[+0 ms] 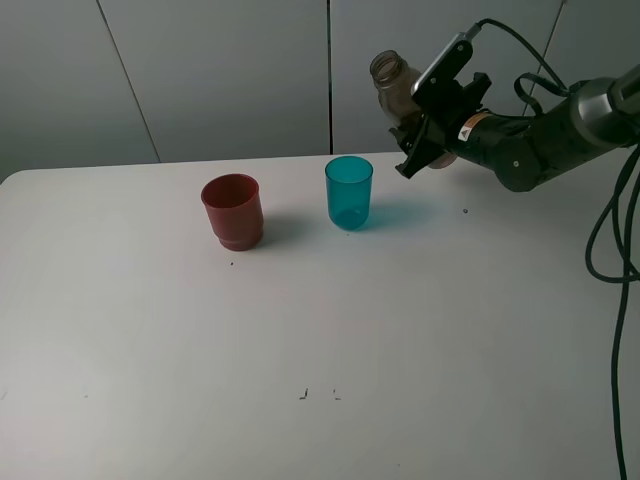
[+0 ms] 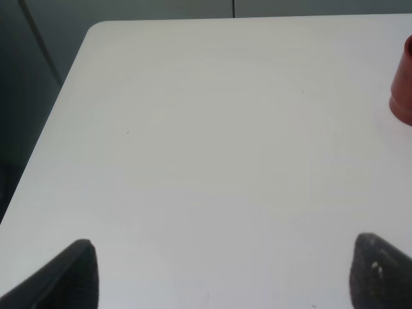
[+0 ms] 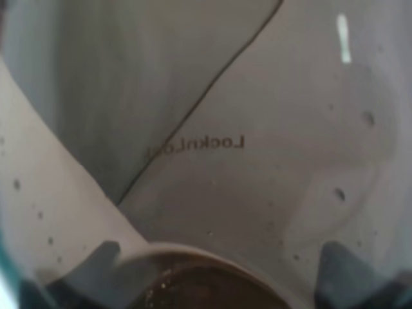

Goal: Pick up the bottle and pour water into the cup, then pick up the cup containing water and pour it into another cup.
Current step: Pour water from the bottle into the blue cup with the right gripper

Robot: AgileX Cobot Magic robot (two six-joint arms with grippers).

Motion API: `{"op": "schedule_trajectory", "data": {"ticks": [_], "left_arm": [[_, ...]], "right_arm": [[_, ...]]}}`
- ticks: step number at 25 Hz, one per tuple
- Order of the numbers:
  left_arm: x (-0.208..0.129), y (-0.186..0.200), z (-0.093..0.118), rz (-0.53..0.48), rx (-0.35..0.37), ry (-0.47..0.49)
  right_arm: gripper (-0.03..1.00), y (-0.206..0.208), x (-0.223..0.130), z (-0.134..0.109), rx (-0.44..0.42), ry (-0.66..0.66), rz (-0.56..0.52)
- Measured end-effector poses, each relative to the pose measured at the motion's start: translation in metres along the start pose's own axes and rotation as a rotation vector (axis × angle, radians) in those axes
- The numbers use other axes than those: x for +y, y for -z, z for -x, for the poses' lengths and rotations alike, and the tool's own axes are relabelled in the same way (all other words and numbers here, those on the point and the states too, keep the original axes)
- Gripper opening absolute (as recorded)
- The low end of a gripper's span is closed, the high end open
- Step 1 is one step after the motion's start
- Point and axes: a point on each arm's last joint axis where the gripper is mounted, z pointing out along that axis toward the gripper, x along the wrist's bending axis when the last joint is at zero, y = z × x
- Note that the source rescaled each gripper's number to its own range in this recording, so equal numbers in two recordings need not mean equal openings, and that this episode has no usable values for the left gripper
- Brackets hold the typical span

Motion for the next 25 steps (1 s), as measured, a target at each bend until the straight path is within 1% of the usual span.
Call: {"op": "schedule_trajectory", "data": {"ticks": [8, 20, 25], "left_arm": [[0.000, 0.000, 0.000, 0.000, 0.000, 0.000], [0.000, 0.000, 0.000, 0.000, 0.000, -0.002], [0.000, 0.000, 0.000, 0.000, 0.000, -0.002]], "right_arm": [[0.00, -0.007, 0.012, 0.010, -0.027, 0.111, 0.031], [0.00, -0.008, 0.014, 0.010, -0.032, 0.294, 0.035], [0.00, -0.008, 0.013, 0.010, -0.024, 0.329, 0.034]]}}
